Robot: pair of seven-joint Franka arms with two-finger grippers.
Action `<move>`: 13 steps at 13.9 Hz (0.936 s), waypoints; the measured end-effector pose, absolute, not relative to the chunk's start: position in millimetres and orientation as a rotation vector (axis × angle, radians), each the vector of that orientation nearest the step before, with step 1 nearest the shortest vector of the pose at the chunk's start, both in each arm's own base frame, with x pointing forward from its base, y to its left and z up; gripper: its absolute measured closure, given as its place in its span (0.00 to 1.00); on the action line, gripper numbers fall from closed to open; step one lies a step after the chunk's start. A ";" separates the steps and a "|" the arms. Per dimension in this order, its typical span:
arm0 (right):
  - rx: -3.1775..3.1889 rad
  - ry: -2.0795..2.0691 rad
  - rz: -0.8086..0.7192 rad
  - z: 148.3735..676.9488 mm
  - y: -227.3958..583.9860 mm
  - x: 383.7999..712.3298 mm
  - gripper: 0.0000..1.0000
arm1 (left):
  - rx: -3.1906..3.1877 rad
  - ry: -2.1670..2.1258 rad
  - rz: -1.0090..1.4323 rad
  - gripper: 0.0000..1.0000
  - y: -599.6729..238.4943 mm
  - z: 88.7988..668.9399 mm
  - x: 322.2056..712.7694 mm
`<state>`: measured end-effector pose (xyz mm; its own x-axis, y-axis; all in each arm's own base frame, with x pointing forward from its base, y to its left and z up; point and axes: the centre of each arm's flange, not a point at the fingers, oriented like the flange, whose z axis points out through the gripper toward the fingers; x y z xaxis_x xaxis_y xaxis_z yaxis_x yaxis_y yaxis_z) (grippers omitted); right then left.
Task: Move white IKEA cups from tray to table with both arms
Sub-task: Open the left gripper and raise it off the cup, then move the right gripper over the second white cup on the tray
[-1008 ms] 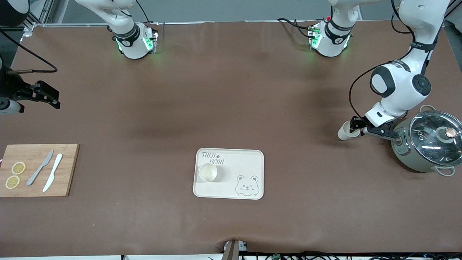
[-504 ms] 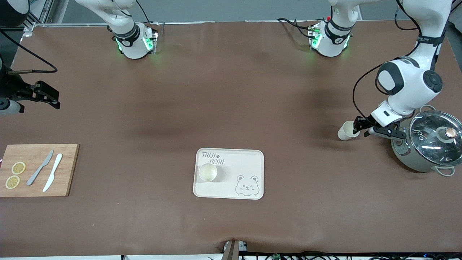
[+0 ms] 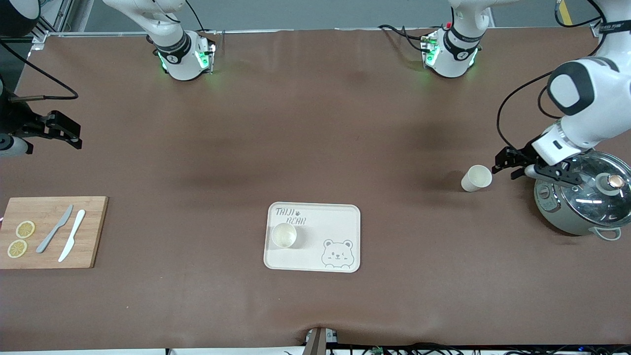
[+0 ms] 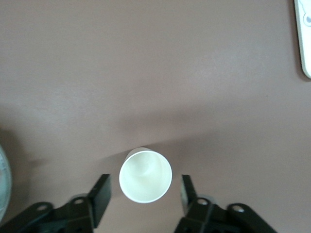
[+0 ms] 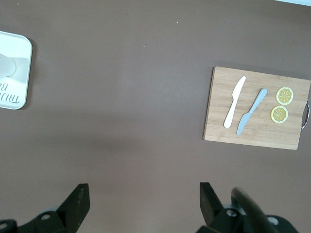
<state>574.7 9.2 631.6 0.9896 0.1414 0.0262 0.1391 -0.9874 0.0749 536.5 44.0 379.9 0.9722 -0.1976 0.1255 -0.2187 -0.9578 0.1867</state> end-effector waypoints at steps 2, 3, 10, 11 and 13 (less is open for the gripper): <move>3.061 0.215 0.049 631.7 8.7 574.8 0.00 | 2.935 -0.293 0.170 0.05 49.0 392.4 541.0; 3.061 0.215 0.050 631.7 8.6 574.8 0.00 | 2.937 -0.285 0.174 0.04 49.2 396.9 543.2; 3.060 0.214 0.058 632.5 8.5 575.3 0.00 | 2.991 -0.194 0.203 0.00 32.8 473.5 570.9; 3.060 0.215 0.060 632.9 8.6 575.3 0.00 | 2.992 -0.173 0.202 0.00 23.3 491.4 575.0; 3.064 0.213 0.066 633.8 11.0 575.5 0.00 | 2.989 -0.141 0.203 0.00 4.7 521.0 580.8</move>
